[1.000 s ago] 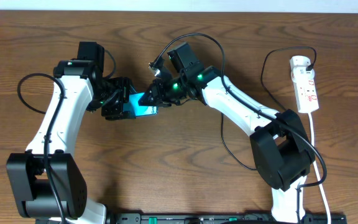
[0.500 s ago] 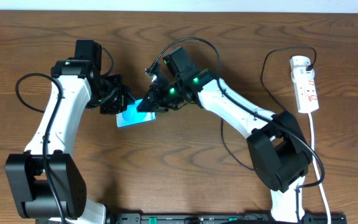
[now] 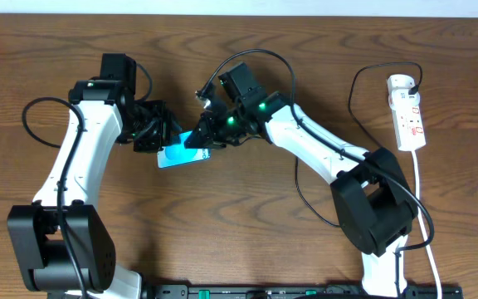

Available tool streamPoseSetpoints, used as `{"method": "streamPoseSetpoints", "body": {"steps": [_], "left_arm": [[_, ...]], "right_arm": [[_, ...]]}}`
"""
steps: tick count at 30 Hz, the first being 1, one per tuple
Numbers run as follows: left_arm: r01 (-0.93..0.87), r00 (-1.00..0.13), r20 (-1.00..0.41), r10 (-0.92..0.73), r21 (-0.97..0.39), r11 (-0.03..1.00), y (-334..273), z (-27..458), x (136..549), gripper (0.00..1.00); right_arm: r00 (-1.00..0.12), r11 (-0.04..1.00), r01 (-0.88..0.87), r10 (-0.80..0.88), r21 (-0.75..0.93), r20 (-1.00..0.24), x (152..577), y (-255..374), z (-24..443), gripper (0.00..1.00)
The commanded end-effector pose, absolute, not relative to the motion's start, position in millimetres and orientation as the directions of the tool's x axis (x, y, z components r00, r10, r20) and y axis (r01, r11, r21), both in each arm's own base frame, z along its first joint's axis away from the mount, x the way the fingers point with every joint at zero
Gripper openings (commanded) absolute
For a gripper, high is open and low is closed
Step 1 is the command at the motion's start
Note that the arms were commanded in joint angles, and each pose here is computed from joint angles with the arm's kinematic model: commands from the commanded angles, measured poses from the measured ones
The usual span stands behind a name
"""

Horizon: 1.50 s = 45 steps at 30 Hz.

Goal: Plug charger to phone and switch on socket
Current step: 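Open the left gripper and pull the phone away with the right gripper, then carry the phone with the right gripper back toward the left gripper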

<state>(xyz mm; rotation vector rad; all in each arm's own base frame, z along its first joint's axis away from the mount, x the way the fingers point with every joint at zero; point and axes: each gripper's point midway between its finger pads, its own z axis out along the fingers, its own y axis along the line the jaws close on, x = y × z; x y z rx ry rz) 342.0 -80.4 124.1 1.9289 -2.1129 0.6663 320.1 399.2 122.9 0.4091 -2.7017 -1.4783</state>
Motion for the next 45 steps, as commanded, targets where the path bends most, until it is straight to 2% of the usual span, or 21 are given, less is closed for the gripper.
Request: {"method": "streamPoseSetpoints", "body": {"steps": [1,4,13,17,22,25,30,37,45], "left_arm": [[-0.946,-0.263,0.419,-0.869,-0.287,0.148,-73.9,129.0,349.3,0.56],[-0.924,-0.326,0.419,-0.848,-0.331,0.192,-71.6,132.5,351.9,0.64],[-0.801,-0.535,0.308,-0.787,-0.48,0.356,-65.5,149.5,359.0,0.66],[-0.758,-0.588,0.266,-0.764,-0.513,0.404,-65.6,156.3,358.2,0.75],[-0.687,-0.659,0.231,-0.716,-0.574,0.447,-71.5,167.8,359.3,0.87],[-0.556,-0.748,0.176,-0.64,-0.693,0.459,-85.1,188.0,372.9,0.88],[-0.468,-0.784,0.14,-0.605,-0.773,0.428,-94.2,206.0,386.4,0.89],[-0.491,-0.75,0.163,-0.641,-0.786,0.375,-93.8,212.0,396.1,0.89],[-0.432,-0.751,0.106,-0.652,-0.825,0.364,-92.8,223.5,411.7,0.89]], "right_arm": [[-0.961,0.496,-0.242,-0.239,0.834,-0.137,333.0,389.8,133.3,0.01],[-0.969,0.525,-0.221,-0.216,0.822,-0.122,341.1,376.2,128.1,0.01],[-0.991,0.591,-0.122,-0.121,0.798,-0.062,369.8,324.0,116.8,0.01],[-0.996,0.588,-0.087,-0.082,0.804,-0.047,382.1,303.1,117.3,0.01],[-0.998,0.508,-0.055,-0.05,0.86,-0.034,396.4,283.5,132.1,0.01],[-0.997,0.389,-0.07,-0.06,0.919,-0.051,404.3,274.6,154.1,0.01],[-0.997,0.242,-0.062,-0.064,0.968,-0.048,412.7,262.0,182.7,0.01],[-1.0,0.203,-0.005,-0.005,0.979,-0.004,431.7,257.4,197.5,0.01],[-0.989,0.172,0.105,0.117,0.979,0.086,460.6,268.3,217.5,0.01]]}}
